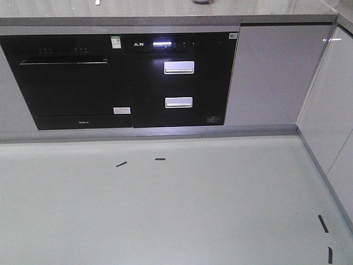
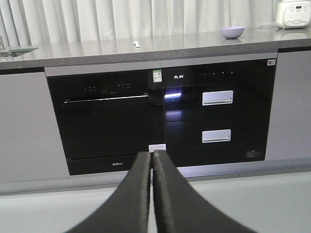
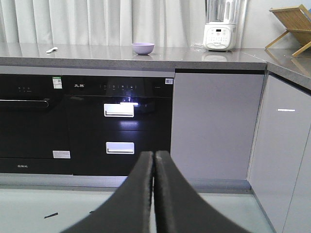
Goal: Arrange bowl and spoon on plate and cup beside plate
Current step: 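Continue driving forward toward the counter holding the spoon and bowl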
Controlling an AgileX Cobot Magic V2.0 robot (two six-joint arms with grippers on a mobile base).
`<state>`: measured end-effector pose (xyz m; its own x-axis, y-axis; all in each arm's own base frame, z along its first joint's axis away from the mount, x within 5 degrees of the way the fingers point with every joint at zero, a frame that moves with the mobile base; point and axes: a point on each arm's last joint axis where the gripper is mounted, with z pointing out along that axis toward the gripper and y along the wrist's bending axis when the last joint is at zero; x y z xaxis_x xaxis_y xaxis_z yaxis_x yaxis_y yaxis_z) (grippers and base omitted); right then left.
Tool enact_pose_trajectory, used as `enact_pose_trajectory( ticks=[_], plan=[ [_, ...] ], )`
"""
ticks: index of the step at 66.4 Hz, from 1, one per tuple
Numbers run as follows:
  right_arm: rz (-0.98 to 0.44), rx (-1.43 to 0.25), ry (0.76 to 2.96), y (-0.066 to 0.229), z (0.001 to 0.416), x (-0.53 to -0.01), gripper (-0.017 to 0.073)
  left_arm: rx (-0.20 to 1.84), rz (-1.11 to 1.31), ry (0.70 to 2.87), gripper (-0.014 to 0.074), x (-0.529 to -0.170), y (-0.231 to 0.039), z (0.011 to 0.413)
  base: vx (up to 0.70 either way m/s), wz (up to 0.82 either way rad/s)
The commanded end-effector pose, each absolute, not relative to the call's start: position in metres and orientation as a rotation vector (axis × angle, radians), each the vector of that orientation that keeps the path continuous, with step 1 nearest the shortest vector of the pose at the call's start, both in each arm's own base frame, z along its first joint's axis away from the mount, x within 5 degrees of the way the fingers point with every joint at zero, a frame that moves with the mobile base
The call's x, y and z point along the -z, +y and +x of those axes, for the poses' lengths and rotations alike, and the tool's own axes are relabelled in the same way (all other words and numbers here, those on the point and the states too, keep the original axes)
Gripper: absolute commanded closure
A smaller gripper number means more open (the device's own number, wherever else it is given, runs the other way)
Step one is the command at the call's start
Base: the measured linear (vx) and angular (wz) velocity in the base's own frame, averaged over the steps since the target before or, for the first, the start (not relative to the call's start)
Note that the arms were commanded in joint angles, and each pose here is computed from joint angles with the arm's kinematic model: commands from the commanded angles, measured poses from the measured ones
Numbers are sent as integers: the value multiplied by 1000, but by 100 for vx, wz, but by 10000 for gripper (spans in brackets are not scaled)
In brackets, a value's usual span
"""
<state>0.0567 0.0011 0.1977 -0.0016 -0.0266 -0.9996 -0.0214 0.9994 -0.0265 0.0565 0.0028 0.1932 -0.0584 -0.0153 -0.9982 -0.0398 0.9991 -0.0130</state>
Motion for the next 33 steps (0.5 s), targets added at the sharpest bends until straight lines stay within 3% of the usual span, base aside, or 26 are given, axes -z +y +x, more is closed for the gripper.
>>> enact_pose_trajectory(
  ticks=[1,33],
  plan=[
    [-41,5,1493,1,56,-204,562,-4,-45,1550,600,-202,2,56,12,1],
    [-41,5,1493,1,56,-204,562,-4,-45,1550,600,-202,2,56,11,4]
  ],
)
